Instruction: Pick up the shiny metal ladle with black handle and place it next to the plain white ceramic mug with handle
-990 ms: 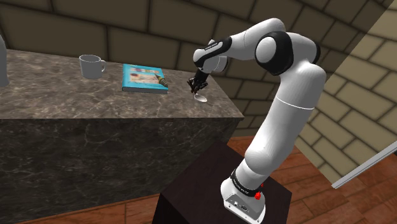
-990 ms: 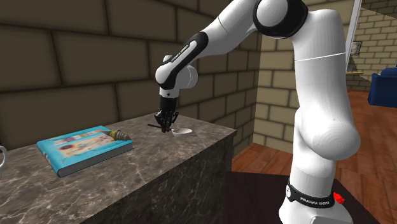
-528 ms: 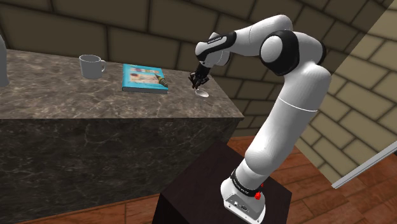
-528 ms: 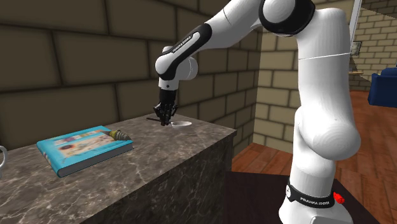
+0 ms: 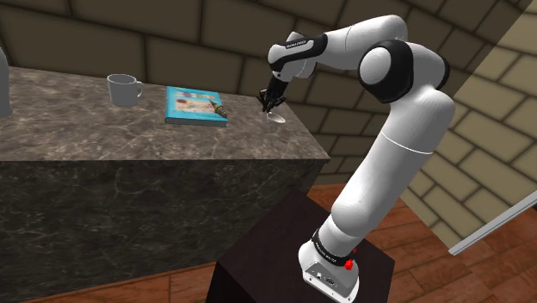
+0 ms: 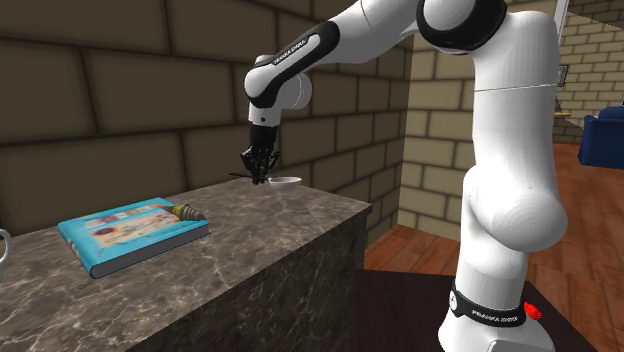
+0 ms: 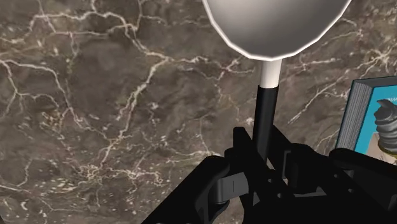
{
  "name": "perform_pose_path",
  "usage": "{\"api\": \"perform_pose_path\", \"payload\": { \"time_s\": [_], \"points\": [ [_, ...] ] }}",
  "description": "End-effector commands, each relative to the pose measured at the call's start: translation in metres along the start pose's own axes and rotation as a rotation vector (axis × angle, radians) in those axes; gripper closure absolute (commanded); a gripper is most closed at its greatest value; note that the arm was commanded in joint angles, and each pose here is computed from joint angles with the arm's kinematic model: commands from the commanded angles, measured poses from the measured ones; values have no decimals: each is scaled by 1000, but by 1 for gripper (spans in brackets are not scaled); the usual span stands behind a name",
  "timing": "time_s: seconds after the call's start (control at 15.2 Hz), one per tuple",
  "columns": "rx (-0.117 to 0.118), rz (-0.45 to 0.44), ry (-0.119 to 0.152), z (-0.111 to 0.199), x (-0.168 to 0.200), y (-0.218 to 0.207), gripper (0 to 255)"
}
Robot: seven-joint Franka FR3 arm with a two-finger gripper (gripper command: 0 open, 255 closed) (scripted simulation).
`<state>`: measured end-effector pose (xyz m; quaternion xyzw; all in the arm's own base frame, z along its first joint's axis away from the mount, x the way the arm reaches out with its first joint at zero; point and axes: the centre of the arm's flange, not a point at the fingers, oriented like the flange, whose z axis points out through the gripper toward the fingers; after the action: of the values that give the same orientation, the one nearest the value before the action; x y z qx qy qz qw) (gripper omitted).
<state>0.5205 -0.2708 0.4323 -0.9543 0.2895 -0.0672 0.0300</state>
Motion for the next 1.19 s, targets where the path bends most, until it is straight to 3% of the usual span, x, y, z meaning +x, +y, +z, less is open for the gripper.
{"api": "perform_pose_path", "payload": {
  "time_s": [0.0, 0.79, 1.12],
  "points": [
    [0, 0, 0, -12, 1, -1, 255],
    [0, 0, 0, -73, 8, -7, 255],
    [0, 0, 0, -68, -6, -71, 255]
  ]
}}
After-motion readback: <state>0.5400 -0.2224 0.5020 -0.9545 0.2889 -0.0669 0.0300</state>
